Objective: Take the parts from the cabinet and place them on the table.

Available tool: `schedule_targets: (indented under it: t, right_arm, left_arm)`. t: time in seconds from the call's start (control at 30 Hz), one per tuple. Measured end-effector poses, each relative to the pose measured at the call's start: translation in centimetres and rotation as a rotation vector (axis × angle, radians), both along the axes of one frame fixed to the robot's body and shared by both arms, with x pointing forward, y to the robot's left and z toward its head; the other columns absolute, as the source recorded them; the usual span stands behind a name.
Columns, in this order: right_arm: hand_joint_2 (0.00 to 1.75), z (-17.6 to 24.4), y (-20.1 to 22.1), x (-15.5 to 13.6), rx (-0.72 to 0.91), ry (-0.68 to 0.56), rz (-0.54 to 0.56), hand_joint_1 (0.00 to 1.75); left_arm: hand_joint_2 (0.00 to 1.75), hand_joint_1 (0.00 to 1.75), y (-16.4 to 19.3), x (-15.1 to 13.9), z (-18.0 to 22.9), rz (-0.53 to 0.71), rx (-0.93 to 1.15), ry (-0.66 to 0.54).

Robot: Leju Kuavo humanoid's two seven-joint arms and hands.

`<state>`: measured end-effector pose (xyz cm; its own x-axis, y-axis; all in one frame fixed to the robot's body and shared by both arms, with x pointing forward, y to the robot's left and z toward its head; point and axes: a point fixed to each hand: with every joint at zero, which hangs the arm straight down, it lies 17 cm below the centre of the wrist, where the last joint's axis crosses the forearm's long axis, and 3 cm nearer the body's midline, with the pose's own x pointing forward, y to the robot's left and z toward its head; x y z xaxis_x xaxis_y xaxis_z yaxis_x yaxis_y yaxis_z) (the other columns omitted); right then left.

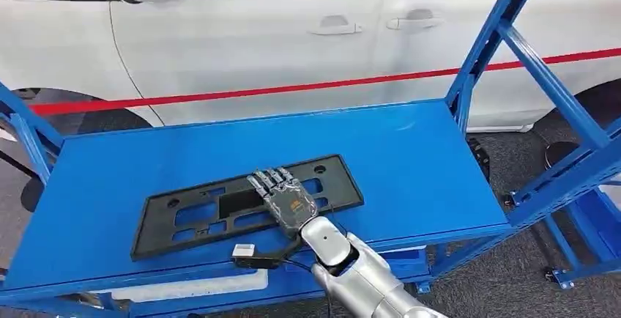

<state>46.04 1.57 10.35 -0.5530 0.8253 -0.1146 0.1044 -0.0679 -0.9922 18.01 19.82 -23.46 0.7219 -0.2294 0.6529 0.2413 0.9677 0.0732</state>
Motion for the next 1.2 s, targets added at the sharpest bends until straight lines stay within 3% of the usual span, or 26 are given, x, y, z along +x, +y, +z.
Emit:
schedule_targets:
  t: [0.3,0.73,0.9,1.07,1.2]
  right_arm:
    - [1.75,-2.1,-0.9,0.3,-0.016,0.043,-0.024,1.75]
    - [1.75,-1.8,-0.9,0.2,0.046,0.042,-0.026,1.75]
    - [1.75,1.7,0.8,-1.6,0.308,0.083,0.043,1.75]
    - [1.75,10.1,1.1,-4.8,0.779,0.079,0.151,1.75]
    - [1.75,17.9,-2.3,-7.4,1.142,0.007,0.223,1.75]
  left_arm:
    - [0.00,0.00,0.0,-0.2,-0.1,0.001,0.000,0.002]
    - [0.00,0.00,0.1,-0.3,-0.1,0.010,-0.002,0.001]
    - [0.00,0.00,0.7,-1.2,-0.2,0.048,0.000,0.001]
    - [0.00,0.00,1.3,-1.4,-0.2,0.097,-0.001,-0.014]
    - [0.00,0.00,1.7,-1.8,-0.2,0.126,-0.001,-0.016]
